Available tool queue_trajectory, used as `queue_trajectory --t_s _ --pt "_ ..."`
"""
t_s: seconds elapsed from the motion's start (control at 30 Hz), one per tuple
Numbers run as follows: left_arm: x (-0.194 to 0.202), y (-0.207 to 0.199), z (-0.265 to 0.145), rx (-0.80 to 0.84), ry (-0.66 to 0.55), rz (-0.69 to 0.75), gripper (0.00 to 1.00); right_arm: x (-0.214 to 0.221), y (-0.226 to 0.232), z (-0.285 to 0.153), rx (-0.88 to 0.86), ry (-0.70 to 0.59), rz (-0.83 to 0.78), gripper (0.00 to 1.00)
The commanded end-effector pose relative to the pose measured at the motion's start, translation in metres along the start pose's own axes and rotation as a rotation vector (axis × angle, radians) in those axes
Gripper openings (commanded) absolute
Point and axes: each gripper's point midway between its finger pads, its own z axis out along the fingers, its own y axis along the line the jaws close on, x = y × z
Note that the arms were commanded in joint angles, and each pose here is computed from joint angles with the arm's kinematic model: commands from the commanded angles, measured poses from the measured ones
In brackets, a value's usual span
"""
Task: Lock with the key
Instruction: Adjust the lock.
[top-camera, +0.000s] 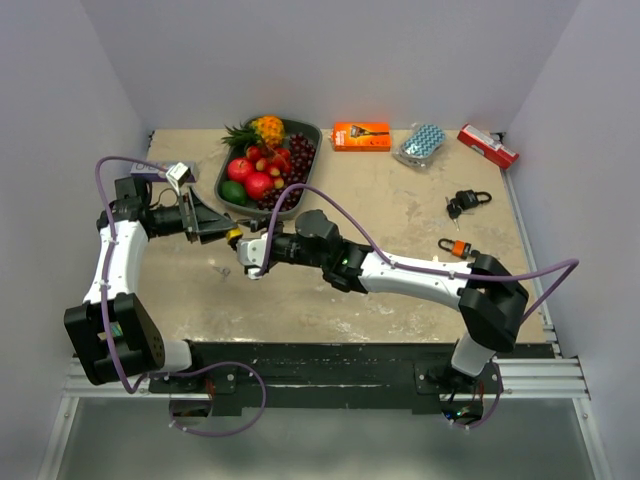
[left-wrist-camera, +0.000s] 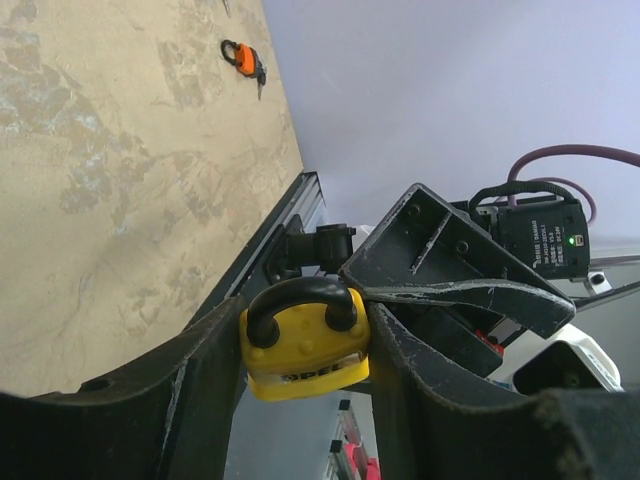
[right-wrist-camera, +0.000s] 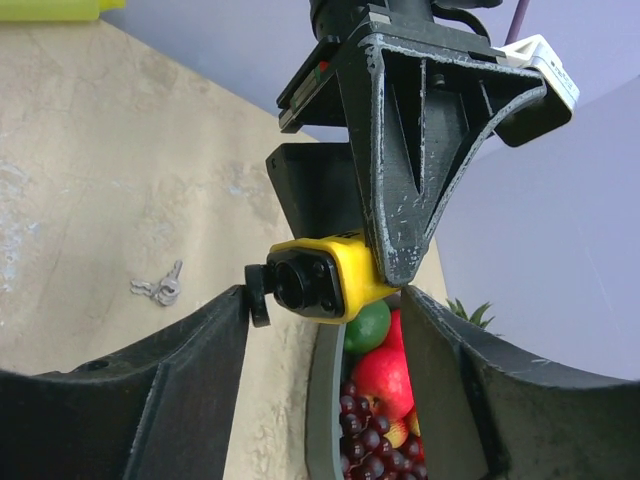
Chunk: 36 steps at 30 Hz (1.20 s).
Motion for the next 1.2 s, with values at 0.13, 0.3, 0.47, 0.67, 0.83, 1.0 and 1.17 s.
queue_trajectory --t_s 0.13,0.3,0.47,0.67,0.83,1.0,1.17 --pt "0.003 -0.025 -0.001 0.103 0.025 0.027 0.0 -0.032 -0.037 0.0 0.094 -0.078 -0.025 0.53" --pt "0.003 -0.022 -0.001 0.092 0.021 0.027 0.0 -0.036 -0.037 0.0 0.088 -0.086 0.006 0.47" --pt "0.003 -0.02 -0.001 0.08 0.019 0.027 0.0 -0.035 -0.032 0.004 0.063 -0.085 0.044 0.47" --pt "0.005 -0.021 0.001 0.08 0.026 0.021 0.0 -0.031 -0.034 0.012 0.074 -0.073 0.122 0.47" --pt "0.009 -0.021 0.001 0.083 0.029 0.016 0.0 -0.023 -0.045 0.017 0.138 -0.044 0.144 0.43" --pt "0.012 -0.019 0.002 0.074 0.031 0.011 0.0 -0.019 -0.051 0.022 0.175 -0.032 0.207 0.39" --pt "0.015 -0.014 0.004 0.042 0.031 0.014 0.0 -0.024 -0.045 0.023 0.132 -0.061 0.232 0.37"
